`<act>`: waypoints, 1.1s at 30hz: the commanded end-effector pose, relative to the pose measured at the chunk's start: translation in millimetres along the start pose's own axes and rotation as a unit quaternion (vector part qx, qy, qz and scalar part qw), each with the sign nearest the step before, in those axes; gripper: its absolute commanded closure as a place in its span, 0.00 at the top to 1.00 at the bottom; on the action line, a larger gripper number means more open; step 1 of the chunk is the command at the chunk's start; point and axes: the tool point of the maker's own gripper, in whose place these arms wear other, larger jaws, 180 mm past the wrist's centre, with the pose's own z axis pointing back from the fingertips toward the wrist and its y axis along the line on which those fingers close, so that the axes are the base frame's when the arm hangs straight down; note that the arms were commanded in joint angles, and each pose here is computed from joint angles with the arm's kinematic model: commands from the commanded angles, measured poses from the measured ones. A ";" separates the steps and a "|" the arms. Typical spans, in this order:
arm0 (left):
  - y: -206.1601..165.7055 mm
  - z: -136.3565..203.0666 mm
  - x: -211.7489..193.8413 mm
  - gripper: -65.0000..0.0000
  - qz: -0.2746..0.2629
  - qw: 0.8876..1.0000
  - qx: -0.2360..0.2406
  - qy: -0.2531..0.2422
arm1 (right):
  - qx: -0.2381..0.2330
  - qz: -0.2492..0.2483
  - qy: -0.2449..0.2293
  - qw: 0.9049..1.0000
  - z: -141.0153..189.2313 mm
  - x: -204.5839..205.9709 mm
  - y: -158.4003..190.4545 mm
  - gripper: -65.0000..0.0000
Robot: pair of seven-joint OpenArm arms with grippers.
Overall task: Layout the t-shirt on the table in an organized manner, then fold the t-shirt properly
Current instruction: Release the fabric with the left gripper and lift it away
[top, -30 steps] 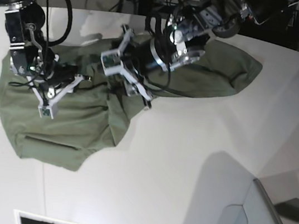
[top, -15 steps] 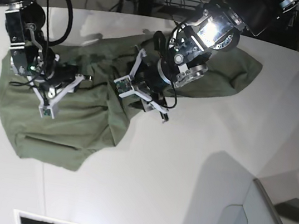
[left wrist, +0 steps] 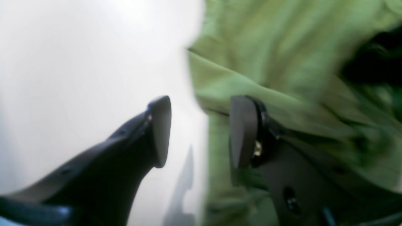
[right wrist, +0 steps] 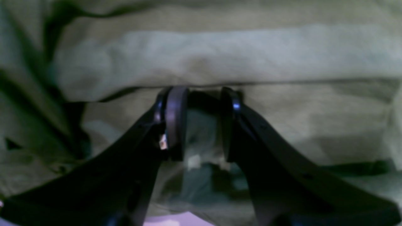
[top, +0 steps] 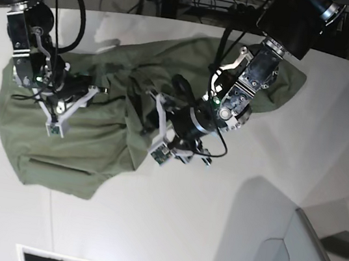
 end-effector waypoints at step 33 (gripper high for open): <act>65.4 32.7 -42.8 0.55 0.363 0.913 -0.185 0.001 | 0.015 -0.004 -0.027 1.000 2.3 18.4 13.6 0.27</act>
